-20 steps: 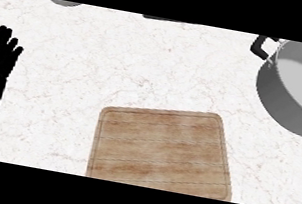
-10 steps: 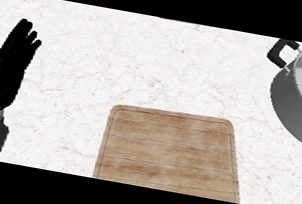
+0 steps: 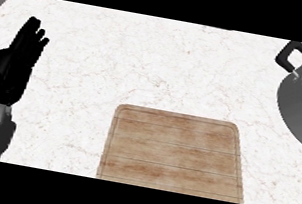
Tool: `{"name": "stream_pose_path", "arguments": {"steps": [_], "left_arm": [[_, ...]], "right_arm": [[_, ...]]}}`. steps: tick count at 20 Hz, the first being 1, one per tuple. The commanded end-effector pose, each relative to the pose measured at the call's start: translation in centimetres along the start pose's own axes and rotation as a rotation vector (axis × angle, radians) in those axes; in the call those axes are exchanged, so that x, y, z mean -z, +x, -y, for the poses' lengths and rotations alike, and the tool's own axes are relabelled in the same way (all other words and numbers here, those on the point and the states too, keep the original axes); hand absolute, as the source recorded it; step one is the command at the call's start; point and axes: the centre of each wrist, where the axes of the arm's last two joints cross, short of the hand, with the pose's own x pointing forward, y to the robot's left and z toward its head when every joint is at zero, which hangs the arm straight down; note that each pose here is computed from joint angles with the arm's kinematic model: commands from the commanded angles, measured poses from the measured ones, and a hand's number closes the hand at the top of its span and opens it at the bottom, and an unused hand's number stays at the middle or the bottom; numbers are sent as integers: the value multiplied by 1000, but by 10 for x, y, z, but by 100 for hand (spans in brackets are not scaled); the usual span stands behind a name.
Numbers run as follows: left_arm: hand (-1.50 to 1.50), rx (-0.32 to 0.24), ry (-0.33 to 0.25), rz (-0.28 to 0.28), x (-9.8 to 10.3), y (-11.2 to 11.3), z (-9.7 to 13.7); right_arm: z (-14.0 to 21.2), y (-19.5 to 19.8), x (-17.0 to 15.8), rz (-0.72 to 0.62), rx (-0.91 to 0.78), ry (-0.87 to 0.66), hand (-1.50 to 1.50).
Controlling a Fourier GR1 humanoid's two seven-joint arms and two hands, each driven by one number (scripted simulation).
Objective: Pick the tomato from the cutting board and place it in the pot
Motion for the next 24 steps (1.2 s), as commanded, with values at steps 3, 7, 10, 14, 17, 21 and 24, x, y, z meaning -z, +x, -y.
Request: {"name": "stream_pose_path", "arguments": {"steps": [3,7,10,14,17,21,24], "left_arm": [[0,-12,-21,5,8,10,18],[0,-3,-35,1,9,4,7],[0,-11,-12,16,10,9,13],[0,-13,-23,11,9,2,0],[0,-4,-27,-16,0,8,20],[0,-13,-45,17,7,3,13],[0,-22,-24,13,8,12,8]], "right_arm": [[-4,-8,26,43,-375,-97,150],[-37,-44,51,30,-414,-92,150],[-49,-65,64,8,-425,-73,150],[-76,-86,76,-59,-383,10,150],[-66,-91,72,-168,-317,74,-150],[-93,-103,83,-175,-179,150,-150],[-89,-104,81,-119,-21,198,-150]]}}
